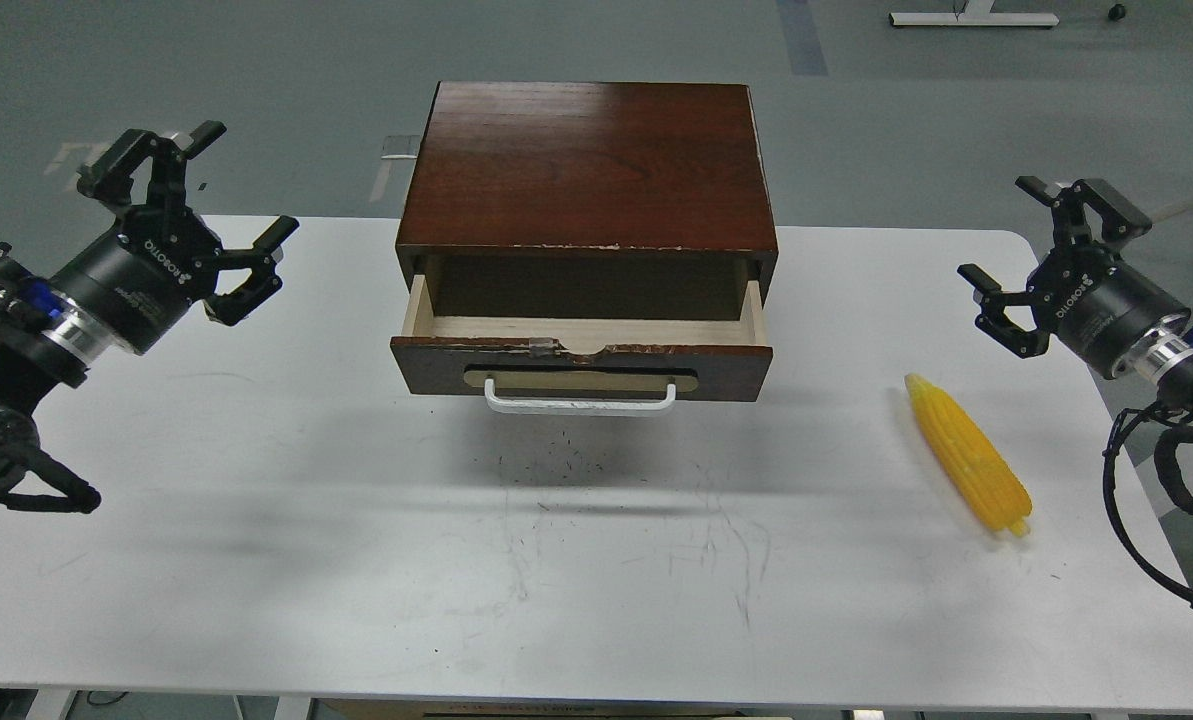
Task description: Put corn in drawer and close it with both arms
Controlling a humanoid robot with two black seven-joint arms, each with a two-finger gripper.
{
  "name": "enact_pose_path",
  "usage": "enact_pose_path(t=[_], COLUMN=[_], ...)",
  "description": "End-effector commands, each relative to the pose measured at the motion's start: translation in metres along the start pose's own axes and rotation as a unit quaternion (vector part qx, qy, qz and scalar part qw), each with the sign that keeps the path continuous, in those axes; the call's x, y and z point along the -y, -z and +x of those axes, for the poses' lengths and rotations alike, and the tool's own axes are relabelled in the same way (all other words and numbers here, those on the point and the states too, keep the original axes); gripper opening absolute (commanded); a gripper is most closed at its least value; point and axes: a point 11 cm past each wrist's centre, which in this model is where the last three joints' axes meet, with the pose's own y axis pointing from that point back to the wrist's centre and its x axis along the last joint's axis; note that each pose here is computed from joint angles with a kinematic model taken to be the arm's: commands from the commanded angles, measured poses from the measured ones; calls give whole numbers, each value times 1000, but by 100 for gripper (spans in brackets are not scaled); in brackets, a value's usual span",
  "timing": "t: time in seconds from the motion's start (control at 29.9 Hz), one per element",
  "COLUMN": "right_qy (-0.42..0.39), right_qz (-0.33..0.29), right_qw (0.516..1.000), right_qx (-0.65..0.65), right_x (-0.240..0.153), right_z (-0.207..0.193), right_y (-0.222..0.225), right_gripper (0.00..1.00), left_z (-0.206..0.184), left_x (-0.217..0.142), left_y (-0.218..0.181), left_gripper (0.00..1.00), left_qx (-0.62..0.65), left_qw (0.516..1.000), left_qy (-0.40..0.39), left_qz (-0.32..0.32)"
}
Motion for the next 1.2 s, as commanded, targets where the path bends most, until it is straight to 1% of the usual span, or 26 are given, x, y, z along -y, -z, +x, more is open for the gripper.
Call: enact_pose_path(t=[0.0, 0.4, 0.5, 0.53, 0.6, 0.67, 0.7, 0.77, 0.8, 0.84, 0.87, 0.94, 1.0, 1.04, 1.14, 1.17], right_qy=[-1, 8, 36, 58, 79, 111, 117, 138, 138, 147, 152, 178, 194, 210, 232, 236], right_qz=[-1, -8, -33, -48, -69, -109, -119, -152, -152, -172, -184, -235, -261, -284, -311, -312], right_qw=[1000, 1000, 993, 985, 971, 932, 920, 876, 876, 853, 841, 785, 756, 726, 668, 663], right_qx=[-1, -19, -104, -156, -216, -327, -353, -436, -436, -470, -486, -545, -568, -590, -635, -639], right_x=[-1, 0, -4, -2, -2, -5, -6, -8, -8, -11, -13, -21, -26, -32, -45, -46], right_z=[1, -1, -1, -5, -7, -6, -5, -3, -3, 0, 2, 9, 12, 15, 23, 22], right_y=[-1, 2, 18, 26, 32, 43, 47, 55, 55, 54, 52, 38, 27, 15, -14, -18], right_gripper=[100, 100, 100, 100, 100, 100, 100, 100, 100, 100, 100, 100, 100, 100, 100, 100], left_z=[1, 5, 5, 5, 4, 2, 2, 2, 2, 2, 2, 1, 1, 1, 1, 1], left_x=[-2, -2, 1, 1, 3, 6, 6, 6, 6, 6, 6, 6, 6, 5, 5, 5], left_y=[-1, -4, -11, -12, -14, -16, -16, -15, -15, -14, -14, -13, -12, -12, -13, -13], left_gripper=[100, 100, 100, 100, 100, 100, 100, 100, 100, 100, 100, 100, 100, 100, 100, 100], left_qx=[-6, -1, 4, 6, 7, 9, 9, 9, 9, 8, 8, 8, 8, 8, 9, 9], left_qw=[1000, 1000, 1000, 1000, 1000, 1000, 1000, 1000, 1000, 1000, 1000, 1000, 1000, 1000, 1000, 1000], left_qy=[-4, -8, -8, -7, -4, -1, -1, 0, 0, 0, 0, 2, 1, 2, 2, 2], left_qz=[-10, -13, -18, -19, -21, -23, -23, -22, -22, -22, -21, -20, -18, -17, -17, -17])
